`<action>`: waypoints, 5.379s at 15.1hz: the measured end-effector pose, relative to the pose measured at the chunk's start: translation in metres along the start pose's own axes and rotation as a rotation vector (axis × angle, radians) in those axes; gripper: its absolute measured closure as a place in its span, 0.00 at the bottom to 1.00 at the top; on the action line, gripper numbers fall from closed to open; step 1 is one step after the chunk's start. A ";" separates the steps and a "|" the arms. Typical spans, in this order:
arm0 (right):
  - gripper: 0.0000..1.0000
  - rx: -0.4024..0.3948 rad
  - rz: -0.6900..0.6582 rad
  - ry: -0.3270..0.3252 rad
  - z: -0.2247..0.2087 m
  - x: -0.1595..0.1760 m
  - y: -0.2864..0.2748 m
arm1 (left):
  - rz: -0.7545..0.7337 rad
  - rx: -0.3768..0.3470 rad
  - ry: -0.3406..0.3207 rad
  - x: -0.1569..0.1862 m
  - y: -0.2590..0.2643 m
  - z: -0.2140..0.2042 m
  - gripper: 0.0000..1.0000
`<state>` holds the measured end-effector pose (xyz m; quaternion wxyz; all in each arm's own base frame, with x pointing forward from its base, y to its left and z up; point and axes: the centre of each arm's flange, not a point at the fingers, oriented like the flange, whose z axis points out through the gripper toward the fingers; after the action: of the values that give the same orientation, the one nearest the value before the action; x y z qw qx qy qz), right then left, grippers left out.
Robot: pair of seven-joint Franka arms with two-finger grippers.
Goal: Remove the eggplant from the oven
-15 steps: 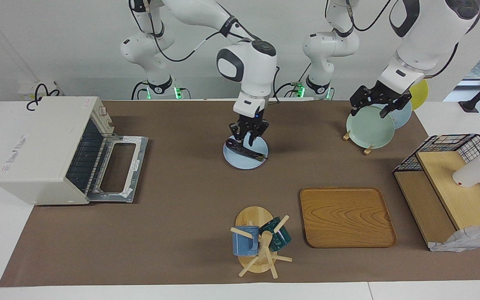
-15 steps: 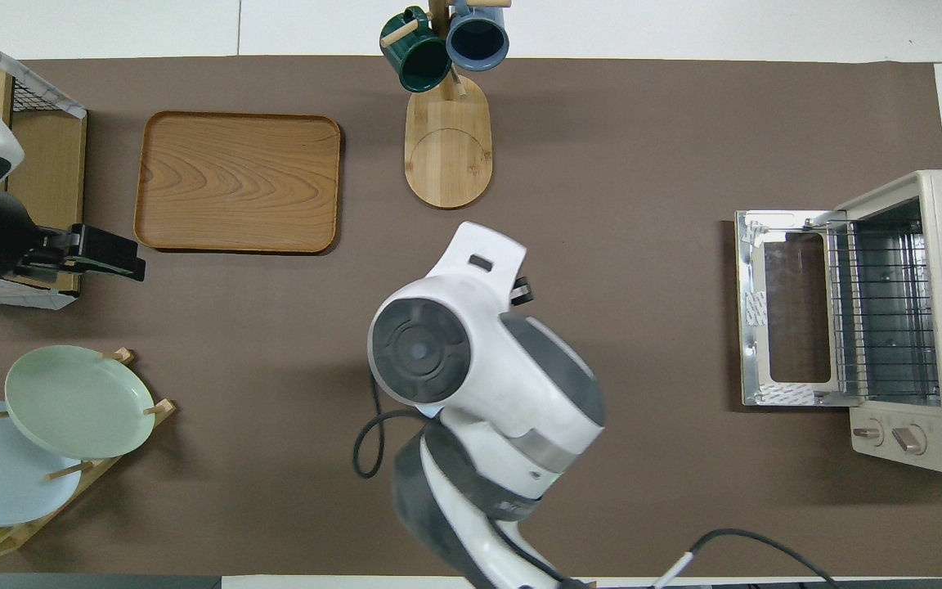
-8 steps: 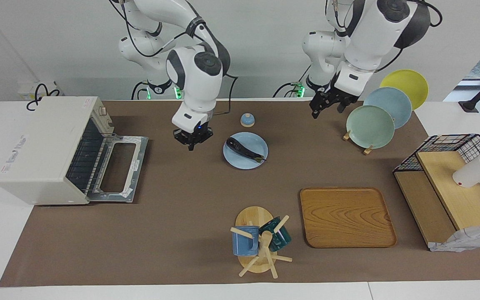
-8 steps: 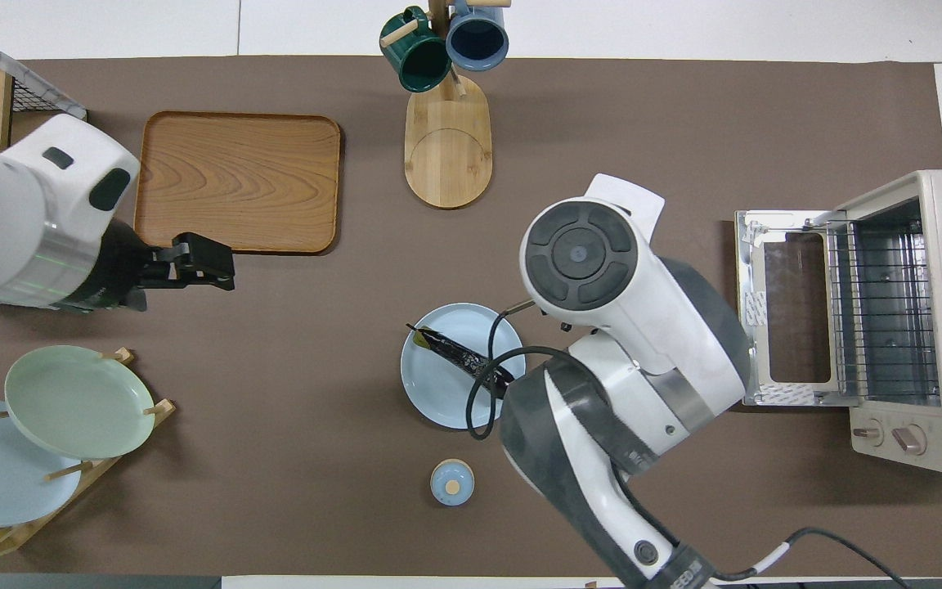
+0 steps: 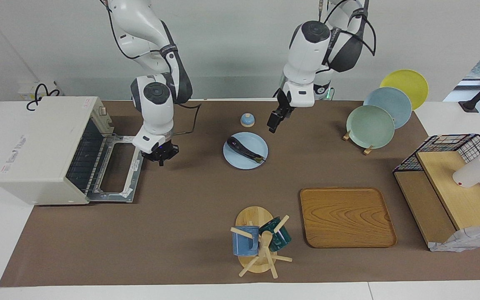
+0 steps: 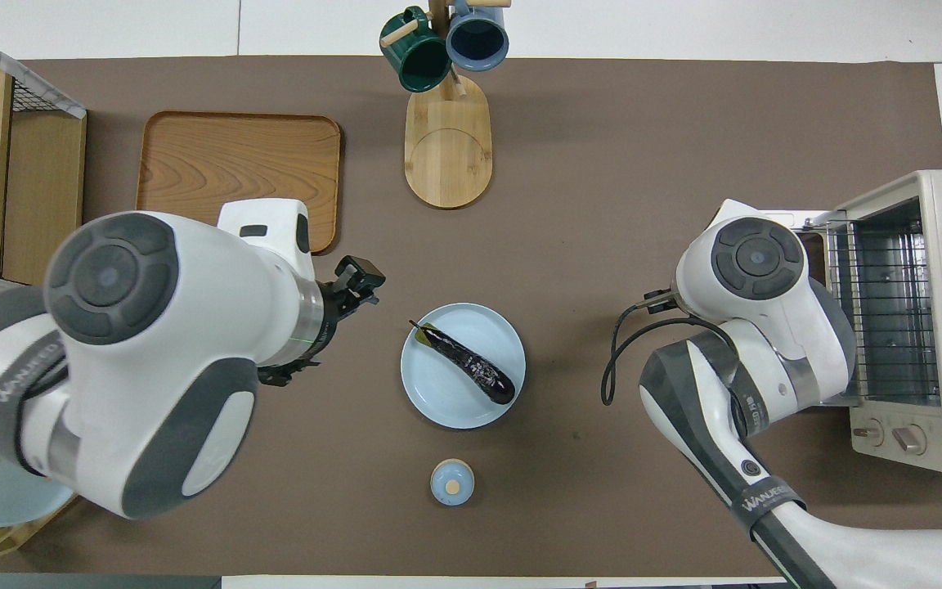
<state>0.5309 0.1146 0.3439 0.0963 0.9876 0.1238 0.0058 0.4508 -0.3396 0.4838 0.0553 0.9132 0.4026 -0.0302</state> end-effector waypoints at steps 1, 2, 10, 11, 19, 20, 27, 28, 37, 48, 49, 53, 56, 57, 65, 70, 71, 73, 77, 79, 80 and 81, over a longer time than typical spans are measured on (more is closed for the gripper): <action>0.99 0.001 0.003 -0.002 0.003 -0.001 0.004 | -0.005 0.008 -0.005 -0.010 0.007 0.018 0.00; 0.99 0.003 0.008 0.001 0.007 -0.002 0.008 | -0.001 0.019 -0.009 -0.019 0.013 0.036 0.00; 0.99 0.018 0.015 0.002 0.043 -0.012 0.031 | 0.039 0.089 -0.030 -0.069 0.033 0.158 0.00; 0.99 0.019 0.008 -0.005 0.049 -0.014 0.034 | 0.037 0.091 -0.031 -0.071 0.034 0.166 0.00; 0.99 -0.047 -0.076 -0.016 0.058 -0.017 0.043 | 0.031 0.079 -0.029 -0.068 0.036 0.171 0.20; 0.99 -0.061 -0.091 -0.016 0.058 -0.017 0.043 | 0.032 0.083 -0.029 -0.068 0.035 0.173 0.23; 0.99 -0.159 -0.209 -0.058 0.047 -0.014 0.035 | 0.047 0.097 -0.027 -0.077 0.033 0.185 0.45; 0.99 -0.167 -0.237 -0.071 0.038 -0.012 0.037 | 0.049 0.094 -0.021 -0.075 0.034 0.183 0.58; 0.99 -0.157 -0.253 -0.107 -0.076 -0.034 0.153 | 0.220 0.053 -0.009 0.027 0.042 0.058 0.66; 0.96 0.144 -0.065 -0.079 -0.212 -0.036 0.184 | 0.734 0.008 0.026 0.273 -0.017 0.054 0.66; 0.91 0.165 -0.041 -0.080 -0.215 -0.035 0.182 | 0.757 0.014 0.041 0.285 -0.014 0.062 0.66; 0.74 0.177 -0.021 -0.103 -0.208 -0.024 0.166 | 0.784 0.017 0.083 0.319 0.011 0.105 0.66; 0.44 0.177 -0.024 -0.103 -0.209 -0.022 0.163 | 0.765 0.001 0.101 0.338 0.014 0.126 0.66; 0.35 0.177 -0.029 -0.106 -0.211 -0.022 0.161 | 0.757 0.000 0.102 0.345 0.011 0.126 0.66; 0.00 0.167 -0.013 -0.132 -0.219 -0.019 0.140 | 0.788 -0.003 0.116 0.351 0.010 0.118 0.28; 0.00 0.167 -0.011 -0.132 -0.219 -0.020 0.141 | 0.726 -0.030 0.158 0.352 0.008 0.070 0.00; 0.00 0.167 -0.011 -0.131 -0.219 -0.020 0.141 | 0.718 -0.028 0.158 0.348 0.006 0.052 0.00; 0.00 0.167 -0.009 -0.130 -0.219 -0.020 0.141 | 0.715 -0.009 0.139 0.334 -0.002 0.008 0.00; 0.00 0.169 0.023 -0.131 -0.217 -0.023 0.157 | 0.721 0.028 0.112 0.292 -0.035 -0.092 0.00; 0.00 0.168 0.024 -0.126 -0.218 -0.023 0.158 | 0.724 0.047 0.097 0.270 -0.055 -0.130 0.00; 0.00 0.165 0.023 -0.114 -0.220 -0.021 0.157 | 0.724 0.059 0.085 0.261 -0.064 -0.144 0.00; 0.00 0.163 0.021 -0.102 -0.221 -0.020 0.156 | 0.724 0.071 0.072 0.253 -0.072 -0.152 0.00</action>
<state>0.5422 0.0028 0.5912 0.0219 0.9925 0.1082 -0.0534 0.5692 -0.0870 0.6042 0.0164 0.9984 0.0536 0.0096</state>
